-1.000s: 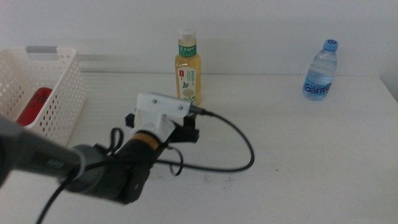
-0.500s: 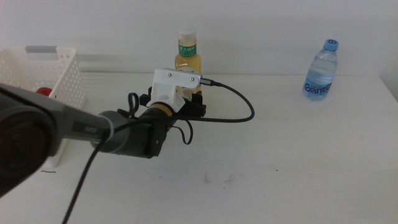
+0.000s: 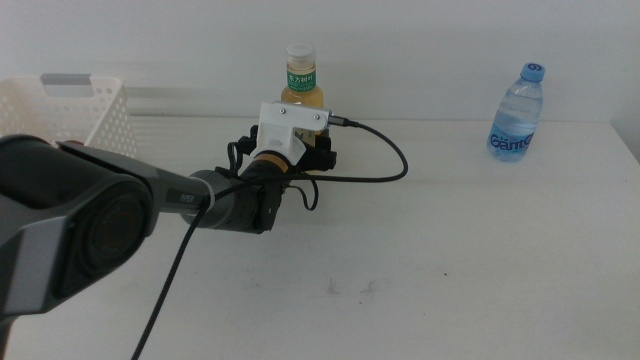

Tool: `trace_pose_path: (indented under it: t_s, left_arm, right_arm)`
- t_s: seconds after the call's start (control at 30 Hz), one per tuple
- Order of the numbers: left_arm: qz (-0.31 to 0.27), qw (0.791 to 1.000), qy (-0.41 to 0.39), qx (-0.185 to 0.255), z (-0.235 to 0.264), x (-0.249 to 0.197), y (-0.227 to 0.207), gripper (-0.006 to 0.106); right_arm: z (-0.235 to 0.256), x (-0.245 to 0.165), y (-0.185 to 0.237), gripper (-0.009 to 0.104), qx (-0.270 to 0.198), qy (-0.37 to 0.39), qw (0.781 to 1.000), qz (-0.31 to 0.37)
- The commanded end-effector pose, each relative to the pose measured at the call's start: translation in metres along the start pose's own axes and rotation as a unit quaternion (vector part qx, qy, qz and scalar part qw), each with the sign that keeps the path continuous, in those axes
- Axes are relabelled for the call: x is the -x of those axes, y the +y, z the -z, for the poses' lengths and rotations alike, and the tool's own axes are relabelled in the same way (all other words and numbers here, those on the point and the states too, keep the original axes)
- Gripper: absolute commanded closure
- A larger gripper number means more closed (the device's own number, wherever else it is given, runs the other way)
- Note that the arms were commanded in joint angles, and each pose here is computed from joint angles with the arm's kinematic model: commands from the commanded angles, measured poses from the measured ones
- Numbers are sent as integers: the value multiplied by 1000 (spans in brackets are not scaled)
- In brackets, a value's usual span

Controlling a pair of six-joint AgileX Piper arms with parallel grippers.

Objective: Use arms to grab the bottles and put them into the dustbin to the left of the table.

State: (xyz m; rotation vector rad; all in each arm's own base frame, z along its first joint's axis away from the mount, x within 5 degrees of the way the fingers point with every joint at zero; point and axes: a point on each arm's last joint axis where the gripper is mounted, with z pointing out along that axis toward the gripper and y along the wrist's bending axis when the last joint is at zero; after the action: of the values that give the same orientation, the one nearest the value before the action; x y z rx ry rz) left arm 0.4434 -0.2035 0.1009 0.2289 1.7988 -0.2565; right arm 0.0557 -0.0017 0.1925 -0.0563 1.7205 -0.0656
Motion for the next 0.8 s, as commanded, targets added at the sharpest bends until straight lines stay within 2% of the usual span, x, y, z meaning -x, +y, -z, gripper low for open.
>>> trace_pose_path:
  t_s: [0.0,0.13,0.23,0.3,0.4,0.47,0.5,0.67,0.77]
  left_arm:
    - [4,1000,-20,3,-8,5,2,7]
    - [4,1000,-31,4,-21,3,1,8]
    - [-48,998,-36,6,-23,6,2,19]
    - [-72,997,-40,5,-21,17,1,35]
    - [-36,999,-7,8,-10,39,0,71]
    - [-4,999,36,7,9,55,0,99]
    - [4,998,61,-1,19,67,1,102]
    - [25,976,211,-41,88,95,15,102]
    - [3,961,271,-60,127,115,25,102]
  right_arm:
    - [0,0,0,17,-5,-3,1000,3]
    - [0,0,0,17,-5,-3,1000,3]
    - [0,0,0,17,-5,-3,1000,3]
    - [0,0,0,17,-5,-3,1000,3]
    - [0,0,0,17,-5,-3,1000,3]
    - [0,0,0,17,-5,-3,1000,3]
    - [0,0,0,17,-5,-3,1000,3]
    - [0,0,0,17,-5,-3,1000,3]
    - [0,0,0,17,-5,-3,1000,3]
